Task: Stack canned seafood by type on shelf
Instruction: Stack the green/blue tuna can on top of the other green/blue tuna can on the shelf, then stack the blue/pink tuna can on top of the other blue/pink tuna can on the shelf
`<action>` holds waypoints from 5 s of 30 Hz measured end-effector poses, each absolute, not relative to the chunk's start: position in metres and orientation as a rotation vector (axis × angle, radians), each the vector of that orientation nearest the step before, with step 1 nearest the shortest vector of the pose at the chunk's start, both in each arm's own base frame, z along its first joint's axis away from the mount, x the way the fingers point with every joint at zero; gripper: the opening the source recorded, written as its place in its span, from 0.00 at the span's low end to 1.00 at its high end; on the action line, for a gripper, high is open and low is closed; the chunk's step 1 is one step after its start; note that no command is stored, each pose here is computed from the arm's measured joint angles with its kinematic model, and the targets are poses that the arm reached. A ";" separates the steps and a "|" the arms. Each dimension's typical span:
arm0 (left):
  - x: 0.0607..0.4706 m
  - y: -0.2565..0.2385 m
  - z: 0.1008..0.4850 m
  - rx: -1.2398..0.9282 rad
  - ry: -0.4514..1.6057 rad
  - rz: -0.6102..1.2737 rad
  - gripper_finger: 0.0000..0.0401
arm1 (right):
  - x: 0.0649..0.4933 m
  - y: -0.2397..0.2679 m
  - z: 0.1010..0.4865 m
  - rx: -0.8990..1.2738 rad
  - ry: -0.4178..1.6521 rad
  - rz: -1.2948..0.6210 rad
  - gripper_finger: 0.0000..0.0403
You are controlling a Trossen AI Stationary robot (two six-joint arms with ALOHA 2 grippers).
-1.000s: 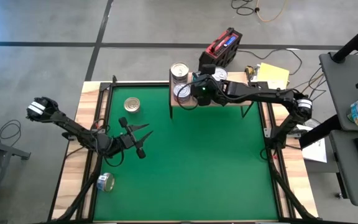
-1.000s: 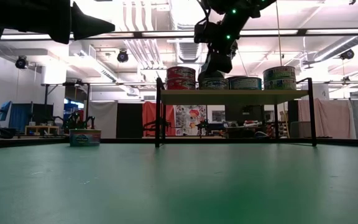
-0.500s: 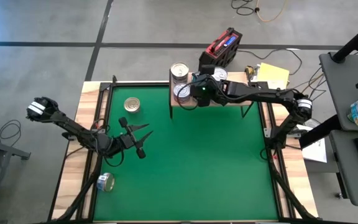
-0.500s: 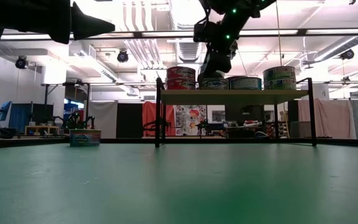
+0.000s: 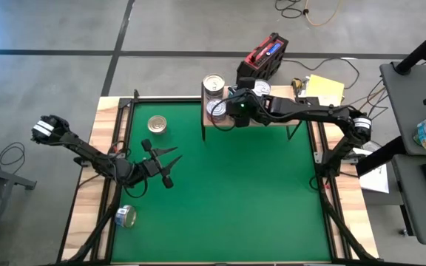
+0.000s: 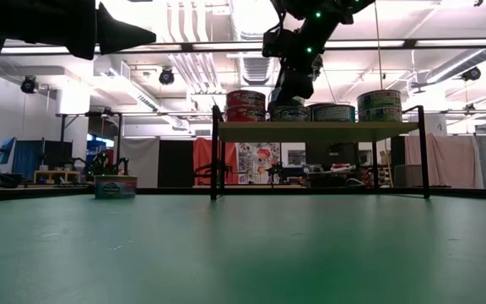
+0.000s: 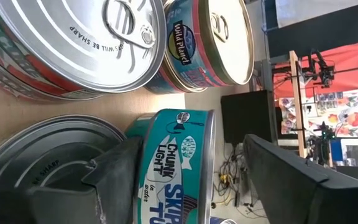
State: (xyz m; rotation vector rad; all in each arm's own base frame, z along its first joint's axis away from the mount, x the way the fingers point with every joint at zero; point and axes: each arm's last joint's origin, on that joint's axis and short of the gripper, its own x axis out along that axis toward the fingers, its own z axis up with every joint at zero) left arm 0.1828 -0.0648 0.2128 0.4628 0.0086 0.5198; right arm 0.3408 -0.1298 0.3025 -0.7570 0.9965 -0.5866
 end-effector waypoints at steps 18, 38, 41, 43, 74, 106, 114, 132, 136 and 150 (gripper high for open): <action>0.183 -0.065 0.213 0.456 0.007 0.519 0.33 | 0.341 -0.131 0.302 -0.786 1.010 -0.573 0.76; 0.183 -0.065 0.213 0.456 0.007 0.520 0.33 | 0.343 -0.138 0.308 -0.815 0.952 -0.569 0.78; 0.183 -0.065 0.213 0.456 0.007 0.520 0.33 | 0.341 -0.144 0.308 -0.780 0.936 -0.593 0.79; 0.183 -0.065 0.213 0.456 0.007 0.520 0.33 | 0.340 -0.147 0.308 -0.761 0.931 -0.600 0.79; 0.185 -0.066 0.218 0.426 -0.011 0.522 0.33 | 0.270 -0.087 0.361 -0.139 0.632 -0.452 0.19; 0.191 -0.078 0.203 -0.291 0.013 0.387 0.33 | 0.223 0.043 0.233 0.045 0.630 -0.178 0.03; 0.217 -0.092 0.223 -0.265 0.180 0.438 0.33 | 0.213 0.064 0.222 -0.008 0.619 -0.200 0.03; 0.242 -0.109 0.240 -0.246 0.721 0.634 0.33 | 0.202 0.093 0.220 -0.054 0.592 -0.090 0.03; 0.245 -0.113 0.246 -0.213 0.845 0.618 0.31 | 0.199 0.099 0.220 -0.058 0.589 -0.066 0.03; 0.244 -0.113 0.248 -0.152 0.959 0.599 0.21 | 0.184 0.099 0.197 -0.139 0.310 -0.002 0.03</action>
